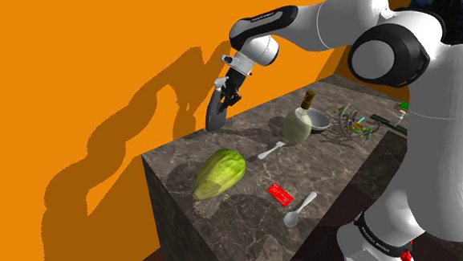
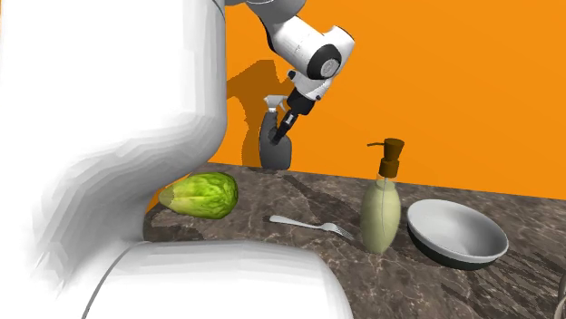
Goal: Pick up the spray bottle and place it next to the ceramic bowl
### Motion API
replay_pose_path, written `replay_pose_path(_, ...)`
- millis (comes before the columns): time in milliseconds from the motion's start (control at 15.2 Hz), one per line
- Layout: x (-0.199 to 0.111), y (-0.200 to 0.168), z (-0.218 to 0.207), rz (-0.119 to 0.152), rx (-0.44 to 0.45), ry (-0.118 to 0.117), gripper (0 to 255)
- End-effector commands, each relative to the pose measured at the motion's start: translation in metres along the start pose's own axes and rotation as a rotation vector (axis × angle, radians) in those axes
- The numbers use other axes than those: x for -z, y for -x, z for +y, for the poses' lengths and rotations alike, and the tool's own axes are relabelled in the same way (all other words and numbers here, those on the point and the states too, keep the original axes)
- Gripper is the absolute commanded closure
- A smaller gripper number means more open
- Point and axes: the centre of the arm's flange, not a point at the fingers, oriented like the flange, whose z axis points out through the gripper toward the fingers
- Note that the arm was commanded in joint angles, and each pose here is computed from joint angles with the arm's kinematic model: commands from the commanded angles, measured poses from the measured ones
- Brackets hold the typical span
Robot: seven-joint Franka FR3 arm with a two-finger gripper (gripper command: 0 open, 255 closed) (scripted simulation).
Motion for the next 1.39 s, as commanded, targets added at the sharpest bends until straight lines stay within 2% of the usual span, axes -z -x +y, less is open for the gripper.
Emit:
replay_pose_path(0, 0.009, -0.007, 0.001, 0.000, 0.000, 0.000, 255)
replay_pose_path(1320, 0.099, -0.061, 0.001, 0.000, 0.000, 0.000, 255)
